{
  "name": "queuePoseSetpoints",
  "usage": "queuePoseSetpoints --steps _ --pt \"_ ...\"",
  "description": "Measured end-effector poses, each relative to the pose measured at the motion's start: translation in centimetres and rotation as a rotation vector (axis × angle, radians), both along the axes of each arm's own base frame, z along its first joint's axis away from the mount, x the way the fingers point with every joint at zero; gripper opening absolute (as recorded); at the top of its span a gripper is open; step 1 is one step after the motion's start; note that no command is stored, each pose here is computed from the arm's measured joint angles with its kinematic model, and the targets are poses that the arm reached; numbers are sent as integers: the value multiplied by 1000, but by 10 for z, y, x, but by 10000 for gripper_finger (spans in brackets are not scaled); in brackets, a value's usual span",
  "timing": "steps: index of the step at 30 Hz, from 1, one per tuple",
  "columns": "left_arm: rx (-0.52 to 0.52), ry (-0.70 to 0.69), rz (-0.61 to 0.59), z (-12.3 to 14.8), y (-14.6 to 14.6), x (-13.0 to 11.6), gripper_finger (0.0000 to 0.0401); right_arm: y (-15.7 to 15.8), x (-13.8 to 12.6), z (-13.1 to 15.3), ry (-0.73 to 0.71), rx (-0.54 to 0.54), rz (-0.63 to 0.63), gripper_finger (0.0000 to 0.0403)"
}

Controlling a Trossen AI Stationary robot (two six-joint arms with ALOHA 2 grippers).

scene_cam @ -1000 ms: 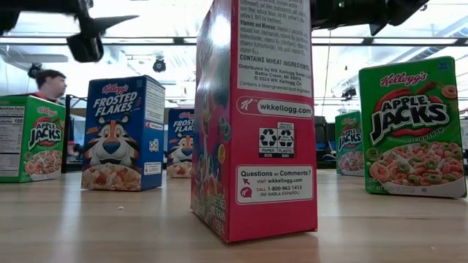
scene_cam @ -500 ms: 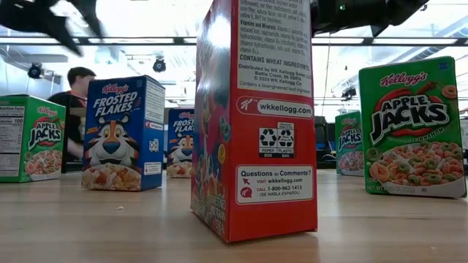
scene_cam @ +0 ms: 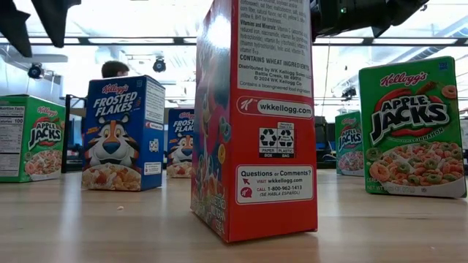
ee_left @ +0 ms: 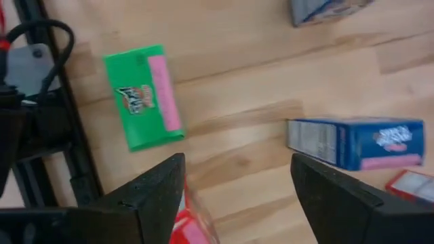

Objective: Stack cereal on shelf
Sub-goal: Put the middle left green cereal box on the shelf

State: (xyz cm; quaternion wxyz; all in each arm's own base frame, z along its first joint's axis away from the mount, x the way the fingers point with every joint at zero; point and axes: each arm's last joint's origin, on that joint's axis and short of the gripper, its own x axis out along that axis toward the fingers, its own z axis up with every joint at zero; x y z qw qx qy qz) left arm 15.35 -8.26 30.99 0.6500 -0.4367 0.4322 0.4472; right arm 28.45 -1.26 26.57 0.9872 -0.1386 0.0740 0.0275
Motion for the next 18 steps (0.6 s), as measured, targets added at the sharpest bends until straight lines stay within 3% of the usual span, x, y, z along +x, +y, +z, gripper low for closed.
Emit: queuePoseSetpoints --steps 18 --pt "17 98 72 -48 11 -20 261 0 0 0 -3 -11 -1 9"
